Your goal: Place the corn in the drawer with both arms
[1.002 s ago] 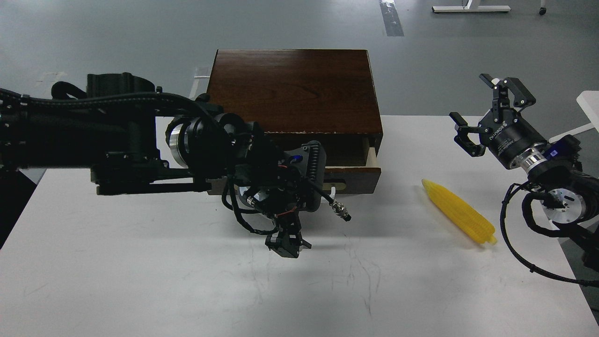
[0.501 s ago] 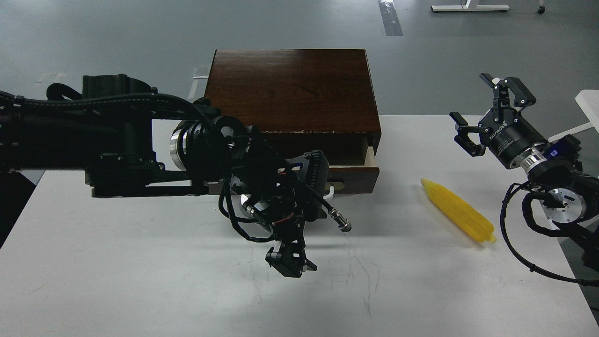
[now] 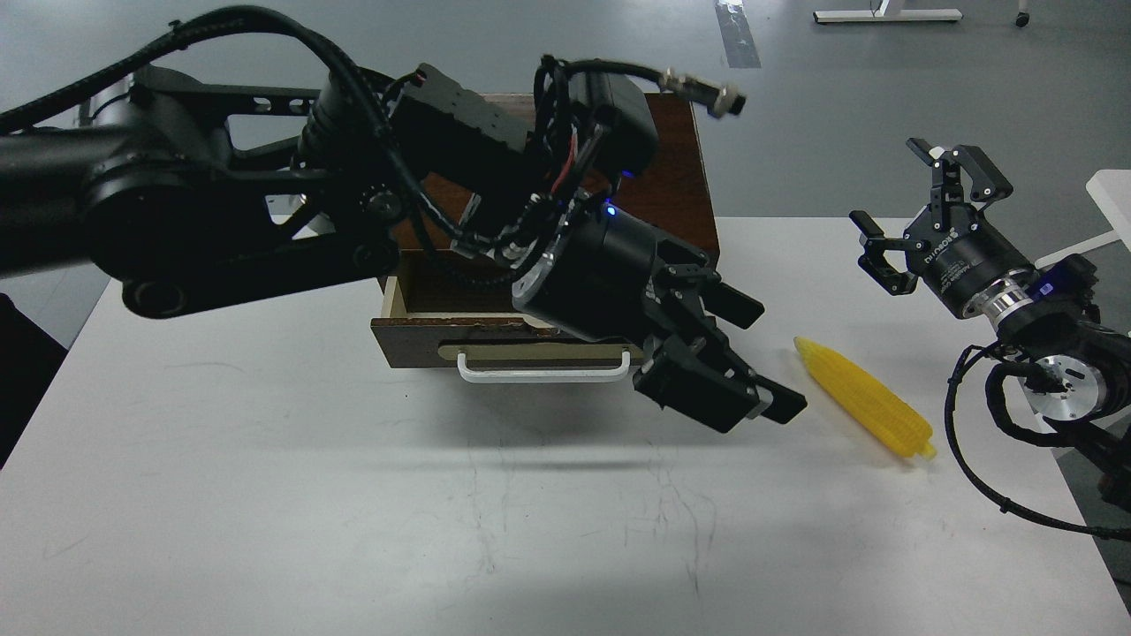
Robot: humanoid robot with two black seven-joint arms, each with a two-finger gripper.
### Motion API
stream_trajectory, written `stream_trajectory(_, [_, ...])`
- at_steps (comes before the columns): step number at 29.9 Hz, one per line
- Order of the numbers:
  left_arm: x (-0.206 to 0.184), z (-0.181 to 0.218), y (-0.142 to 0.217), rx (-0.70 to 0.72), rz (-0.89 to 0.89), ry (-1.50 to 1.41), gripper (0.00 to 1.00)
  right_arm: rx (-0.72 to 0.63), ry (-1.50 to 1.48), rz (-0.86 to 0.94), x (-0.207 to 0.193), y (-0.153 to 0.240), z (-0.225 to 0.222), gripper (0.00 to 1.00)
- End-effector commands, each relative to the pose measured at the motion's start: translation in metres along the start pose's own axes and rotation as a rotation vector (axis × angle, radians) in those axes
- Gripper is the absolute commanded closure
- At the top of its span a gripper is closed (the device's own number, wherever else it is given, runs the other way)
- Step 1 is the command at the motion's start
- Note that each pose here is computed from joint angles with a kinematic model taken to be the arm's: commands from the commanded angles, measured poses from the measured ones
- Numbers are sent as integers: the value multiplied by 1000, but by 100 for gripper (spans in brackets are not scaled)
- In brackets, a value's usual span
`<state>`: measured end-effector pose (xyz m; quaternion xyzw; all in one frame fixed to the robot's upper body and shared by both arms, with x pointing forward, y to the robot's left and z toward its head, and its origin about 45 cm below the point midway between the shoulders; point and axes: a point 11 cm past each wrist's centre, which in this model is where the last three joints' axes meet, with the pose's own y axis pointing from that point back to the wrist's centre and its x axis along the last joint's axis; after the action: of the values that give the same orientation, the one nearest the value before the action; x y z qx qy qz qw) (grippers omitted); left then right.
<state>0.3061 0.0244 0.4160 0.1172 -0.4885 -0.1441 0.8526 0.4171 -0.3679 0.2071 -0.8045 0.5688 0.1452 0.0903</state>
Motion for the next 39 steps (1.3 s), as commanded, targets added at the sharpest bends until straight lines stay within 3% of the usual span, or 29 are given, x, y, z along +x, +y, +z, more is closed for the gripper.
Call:
stream_trajectory(1, [30, -12, 34, -75, 242, 251, 2, -2, 1, 0, 0, 0, 0, 0])
stream_trajectory(7, [49, -53, 92, -155, 589, 555, 2, -3, 1, -1, 0, 0, 1, 0])
stream_trajectory(10, [43, -79, 123, -126, 711, 658, 2, -2, 2, -3, -1, 0, 0, 0])
stream_trajectory(20, [-39, -174, 219, -6, 1140, 997, 2, -9, 32, -8, 6, 10, -13, 0])
stream_trajectory(32, [-143, -217, 276, 155, 1397, 1133, 2, -172, 408, -156, 9, 46, -40, 0])
stream_trajectory(39, [-170, -220, 276, 170, 1427, 1177, 2, -371, 732, -281, 15, 71, -39, 0])
